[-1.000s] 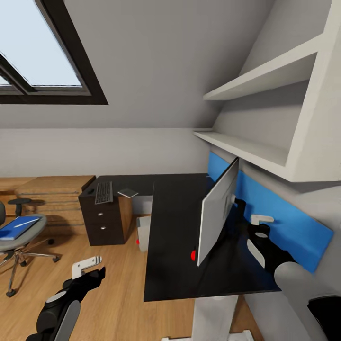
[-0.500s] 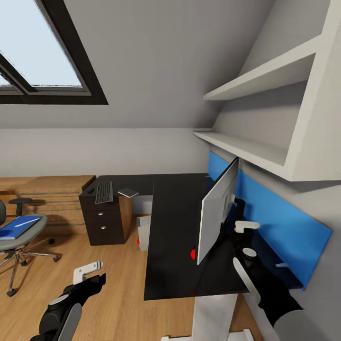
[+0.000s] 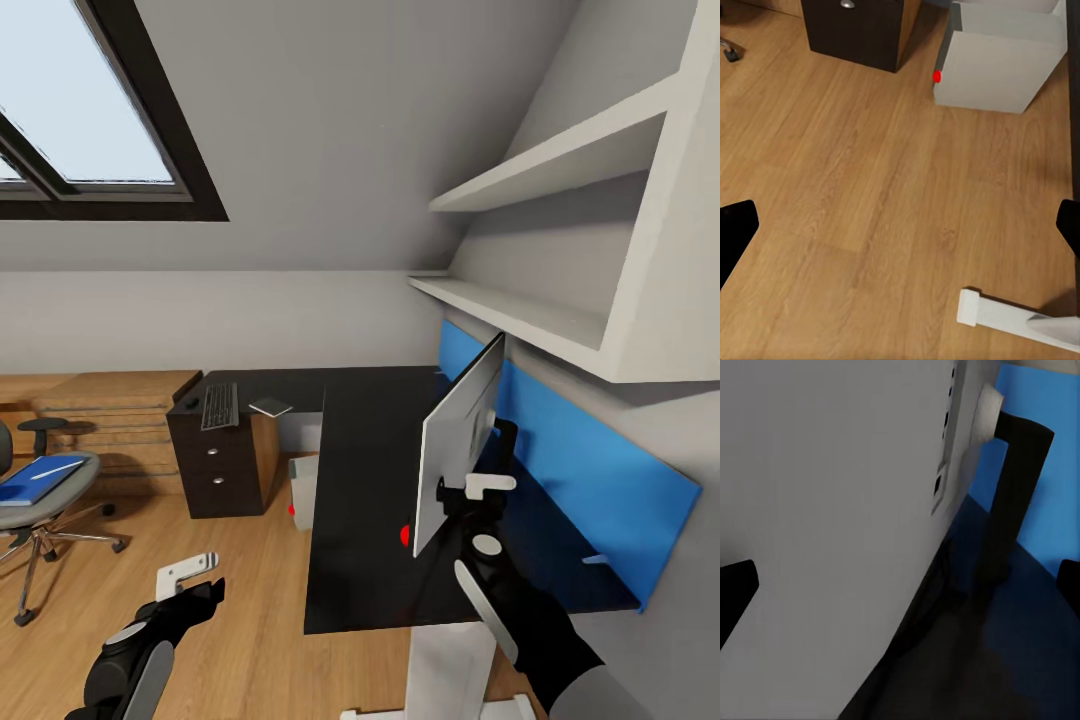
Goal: In the bedroom, organize the workspace by keeping the computer under the desk, ensuring the monitor is on the desk, placing the keyboard on the desk next to the monitor, placing the mouse on the desk next to the keyboard, moving the folder from the swivel chair onto the desk next to the mouse, stacking the notebook on top of the folder with the pen on top of the notebook, and positioning the swivel chair next to the desk.
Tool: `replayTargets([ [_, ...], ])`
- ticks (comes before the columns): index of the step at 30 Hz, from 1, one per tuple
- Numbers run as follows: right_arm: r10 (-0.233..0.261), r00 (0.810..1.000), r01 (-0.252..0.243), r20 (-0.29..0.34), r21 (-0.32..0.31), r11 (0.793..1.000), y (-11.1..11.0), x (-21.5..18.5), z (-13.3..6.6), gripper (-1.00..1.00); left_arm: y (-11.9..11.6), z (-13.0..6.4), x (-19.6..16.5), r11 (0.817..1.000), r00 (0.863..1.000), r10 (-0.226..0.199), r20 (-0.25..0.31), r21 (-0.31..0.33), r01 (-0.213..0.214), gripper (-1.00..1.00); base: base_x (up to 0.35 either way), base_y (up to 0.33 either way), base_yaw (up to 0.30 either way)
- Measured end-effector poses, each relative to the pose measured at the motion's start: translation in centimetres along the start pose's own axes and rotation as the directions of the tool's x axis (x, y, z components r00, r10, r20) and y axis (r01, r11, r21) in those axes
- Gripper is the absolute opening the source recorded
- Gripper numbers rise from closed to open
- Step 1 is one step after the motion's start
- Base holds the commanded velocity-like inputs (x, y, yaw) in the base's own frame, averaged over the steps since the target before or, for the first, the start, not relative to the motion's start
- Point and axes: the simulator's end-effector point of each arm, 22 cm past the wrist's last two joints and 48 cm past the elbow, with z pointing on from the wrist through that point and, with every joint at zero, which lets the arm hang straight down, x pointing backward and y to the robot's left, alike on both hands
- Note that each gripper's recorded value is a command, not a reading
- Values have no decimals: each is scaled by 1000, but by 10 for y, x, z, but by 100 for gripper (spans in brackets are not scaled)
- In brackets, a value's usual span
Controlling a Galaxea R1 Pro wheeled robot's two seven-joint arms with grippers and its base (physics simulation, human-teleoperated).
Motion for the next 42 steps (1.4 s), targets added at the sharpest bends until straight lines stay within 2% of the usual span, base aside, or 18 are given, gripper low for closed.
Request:
replayTargets([
  [12,-6,1000,6,2,-1,1000,2,0,-1,100,1,1,0,1000,1000,0,1,0,0,100,-161,25,0],
  [23,-1,1000,1,15,-4,1000,3,-6,-2,100,2,1,-1,1000,1000,0,2,-1,0,100,-266,167,0],
  [32,46,997,-43,61,-46,998,14,-20,-30,100,4,1,0,1000,1000,0,-1,-5,0,100,-39,33,0],
  [37,26,997,-20,77,-84,996,31,-20,-42,100,4,1,-1,1000,1000,-1,1,-6,1,100,27,16,0],
  [42,22,997,-15,78,-86,996,33,-19,-44,100,4,0,-1,1000,1000,-2,3,-5,2,100,210,129,0],
])
